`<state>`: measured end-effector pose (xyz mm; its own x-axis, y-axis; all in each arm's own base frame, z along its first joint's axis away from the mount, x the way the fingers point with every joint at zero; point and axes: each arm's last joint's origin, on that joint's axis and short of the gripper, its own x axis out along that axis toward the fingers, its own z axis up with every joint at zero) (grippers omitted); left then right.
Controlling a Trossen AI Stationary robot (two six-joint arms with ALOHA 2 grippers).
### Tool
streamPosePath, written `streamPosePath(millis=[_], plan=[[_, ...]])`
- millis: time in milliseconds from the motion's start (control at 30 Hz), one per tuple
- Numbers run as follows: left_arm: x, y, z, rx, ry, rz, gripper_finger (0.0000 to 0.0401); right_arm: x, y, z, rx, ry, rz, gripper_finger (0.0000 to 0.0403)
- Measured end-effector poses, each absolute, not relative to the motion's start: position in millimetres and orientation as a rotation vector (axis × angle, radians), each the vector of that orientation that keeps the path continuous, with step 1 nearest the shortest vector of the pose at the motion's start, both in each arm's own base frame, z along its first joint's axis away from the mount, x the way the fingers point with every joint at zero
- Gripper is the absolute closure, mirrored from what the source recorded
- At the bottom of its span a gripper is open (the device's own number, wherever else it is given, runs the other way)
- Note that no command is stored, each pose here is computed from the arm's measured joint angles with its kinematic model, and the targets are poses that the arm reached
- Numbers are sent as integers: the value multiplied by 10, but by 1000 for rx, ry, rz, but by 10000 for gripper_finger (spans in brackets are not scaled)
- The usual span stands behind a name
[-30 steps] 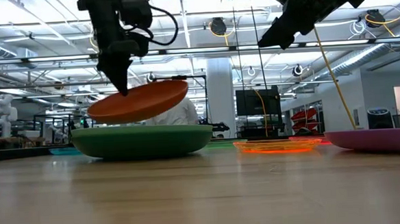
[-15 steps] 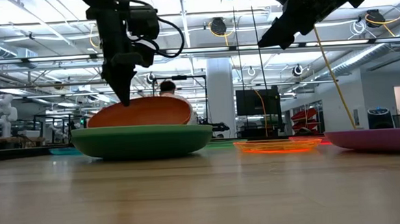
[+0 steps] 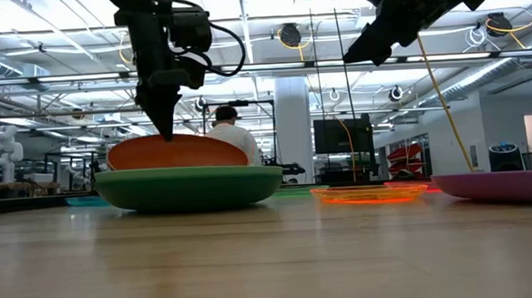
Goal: Stack plastic plates
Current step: Stack the orange plate on top of the light green plate
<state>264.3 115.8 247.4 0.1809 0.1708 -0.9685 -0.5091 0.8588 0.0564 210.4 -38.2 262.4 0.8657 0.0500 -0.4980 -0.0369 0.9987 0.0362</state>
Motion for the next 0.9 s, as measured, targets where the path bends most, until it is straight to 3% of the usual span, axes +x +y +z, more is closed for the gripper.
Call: streamPosePath(millis=[300, 667, 900], plan=[[2644, 1158, 2474, -303, 1307, 487, 366, 2104, -382, 2624, 26, 522, 46, 277], [2662, 1164, 2480, -296, 1287, 487, 257, 2104, -381, 2624, 26, 522, 46, 277], [2787, 979, 2462, -224, 1241, 315, 249, 2101, -380, 2618, 27, 530, 47, 277]])
